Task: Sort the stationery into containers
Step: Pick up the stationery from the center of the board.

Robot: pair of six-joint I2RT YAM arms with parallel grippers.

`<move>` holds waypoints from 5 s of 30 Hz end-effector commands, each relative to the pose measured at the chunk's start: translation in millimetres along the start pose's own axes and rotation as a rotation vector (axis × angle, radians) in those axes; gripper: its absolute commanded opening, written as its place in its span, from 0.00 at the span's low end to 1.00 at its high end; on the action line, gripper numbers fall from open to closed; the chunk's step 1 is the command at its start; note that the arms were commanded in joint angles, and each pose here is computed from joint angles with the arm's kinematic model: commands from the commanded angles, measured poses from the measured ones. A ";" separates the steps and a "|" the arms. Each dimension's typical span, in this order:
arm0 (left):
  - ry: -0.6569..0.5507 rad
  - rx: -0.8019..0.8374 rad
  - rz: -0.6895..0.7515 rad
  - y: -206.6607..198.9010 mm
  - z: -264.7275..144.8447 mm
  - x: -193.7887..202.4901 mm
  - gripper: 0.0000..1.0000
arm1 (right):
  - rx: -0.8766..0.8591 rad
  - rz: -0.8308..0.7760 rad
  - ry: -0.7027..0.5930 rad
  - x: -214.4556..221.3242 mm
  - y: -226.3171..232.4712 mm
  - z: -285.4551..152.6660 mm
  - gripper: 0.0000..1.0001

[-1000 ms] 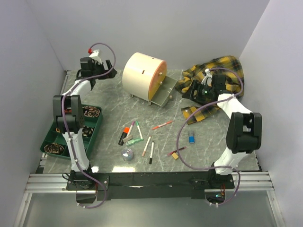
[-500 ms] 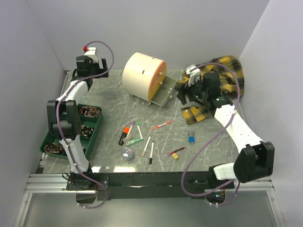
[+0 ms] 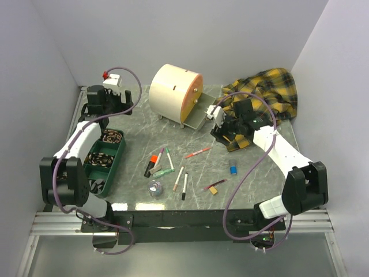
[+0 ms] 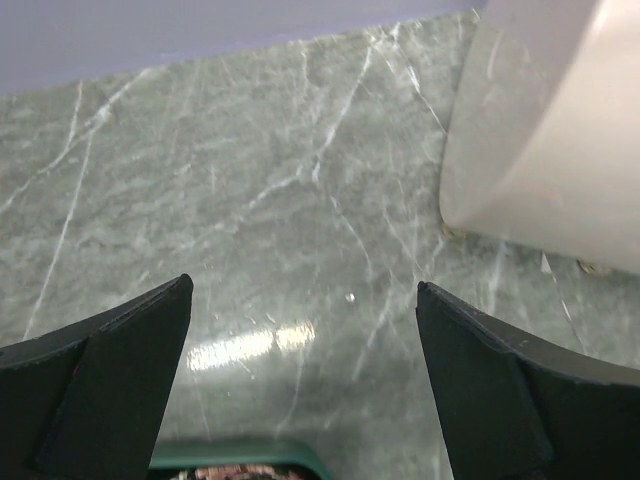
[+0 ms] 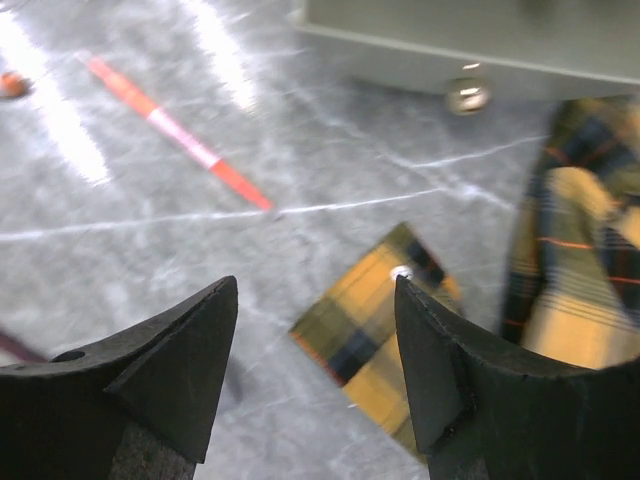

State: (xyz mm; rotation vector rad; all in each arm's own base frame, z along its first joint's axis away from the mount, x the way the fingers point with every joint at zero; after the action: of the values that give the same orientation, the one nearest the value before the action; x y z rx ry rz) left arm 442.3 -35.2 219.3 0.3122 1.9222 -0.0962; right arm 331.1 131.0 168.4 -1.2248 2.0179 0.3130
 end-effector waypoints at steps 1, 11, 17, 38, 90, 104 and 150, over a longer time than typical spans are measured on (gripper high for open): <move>-0.002 0.049 0.002 -11.0 -25.6 -2.4 0.99 | -0.063 0.023 0.089 17.9 25.3 -16.3 0.71; 0.082 0.157 0.033 -28.8 -39.9 20.3 1.00 | -0.093 -0.265 0.023 4.9 18.1 -14.7 0.76; 0.074 0.153 -0.056 -32.9 -35.7 25.2 1.00 | -0.202 -0.341 0.001 -28.2 12.1 20.5 0.66; 0.091 0.223 0.048 -43.4 -64.5 34.1 0.99 | -0.355 -0.562 0.230 54.4 60.5 -7.2 0.65; 0.176 0.174 -0.037 -35.0 -30.5 60.1 0.99 | -0.233 0.552 0.310 25.1 108.9 -19.7 0.61; 0.179 0.178 0.017 -49.0 -43.5 70.3 0.99 | -0.230 0.564 0.402 44.1 167.4 -15.7 0.67; 0.075 0.070 0.114 -32.2 -75.8 64.8 0.99 | -0.422 0.110 0.848 93.2 223.1 -1.5 0.56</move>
State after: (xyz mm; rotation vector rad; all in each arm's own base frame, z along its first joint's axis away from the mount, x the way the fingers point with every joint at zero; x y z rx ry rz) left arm 339.0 -41.2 169.4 0.4844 2.0347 -0.1003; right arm 113.1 174.4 70.8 -1.7430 2.8275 0.3197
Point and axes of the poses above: each gripper's point midway between its finger pads, its own z axis out along the fingers, its own y axis along the line the jaws close on, x = y × z, the point moved 3 cm from there along -z, back along the fingers, and after that the axes turned 6 degrees about z, right-handed, at the moved point
